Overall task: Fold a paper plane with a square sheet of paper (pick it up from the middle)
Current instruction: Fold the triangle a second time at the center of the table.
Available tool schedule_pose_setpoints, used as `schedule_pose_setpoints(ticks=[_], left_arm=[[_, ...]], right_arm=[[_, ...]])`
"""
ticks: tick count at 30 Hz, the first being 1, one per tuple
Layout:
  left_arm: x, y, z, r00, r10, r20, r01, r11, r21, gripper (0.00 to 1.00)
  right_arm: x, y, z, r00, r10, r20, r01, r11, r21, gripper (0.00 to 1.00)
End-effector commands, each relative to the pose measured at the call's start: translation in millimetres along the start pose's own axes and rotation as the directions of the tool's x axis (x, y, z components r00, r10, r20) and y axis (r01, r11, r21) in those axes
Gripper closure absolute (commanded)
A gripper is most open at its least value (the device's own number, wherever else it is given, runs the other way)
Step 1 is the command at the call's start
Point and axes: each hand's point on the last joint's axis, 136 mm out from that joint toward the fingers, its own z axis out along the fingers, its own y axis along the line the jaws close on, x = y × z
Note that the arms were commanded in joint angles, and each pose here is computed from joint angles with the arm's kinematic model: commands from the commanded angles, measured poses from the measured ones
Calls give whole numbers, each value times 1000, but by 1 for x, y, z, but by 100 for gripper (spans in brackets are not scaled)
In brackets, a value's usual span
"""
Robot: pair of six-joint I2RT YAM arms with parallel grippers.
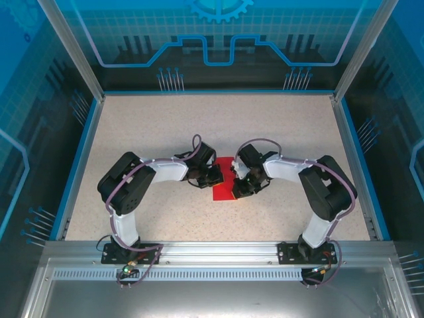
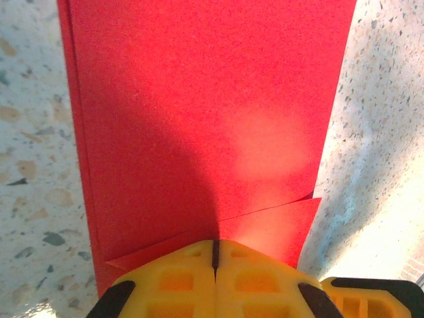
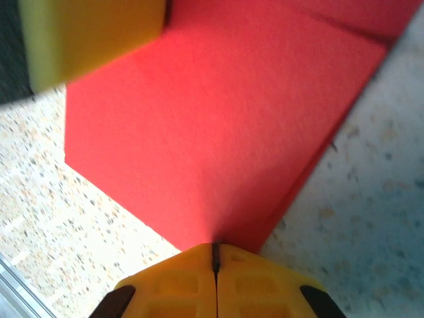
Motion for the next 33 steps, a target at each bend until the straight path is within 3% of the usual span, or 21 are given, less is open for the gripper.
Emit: schedule_pose_setpoints(ticks=[1, 8, 18, 24, 33], left_arm=[[20, 76, 16, 995, -94, -24, 84, 959, -269, 100], [19, 73, 16, 996, -87, -26, 77, 963, -257, 100], [20, 73, 16, 995, -91, -27, 81, 963, -256, 100], [20, 75, 16, 996, -88, -24, 78, 960, -268, 100], [22, 87, 16, 996, -86, -23, 76, 951, -299, 100]], right_arm=[[30, -11, -8, 994, 76, -73, -72, 996, 44, 94], [-13, 27, -42, 992, 7, 123, 0, 998, -59, 94], [-40, 27, -2, 996, 23, 83, -20, 999, -34, 95], [-19, 0, 15, 996, 82, 28, -83, 996, 20, 96], [61, -32, 20, 977, 206, -47, -202, 977, 73, 96]])
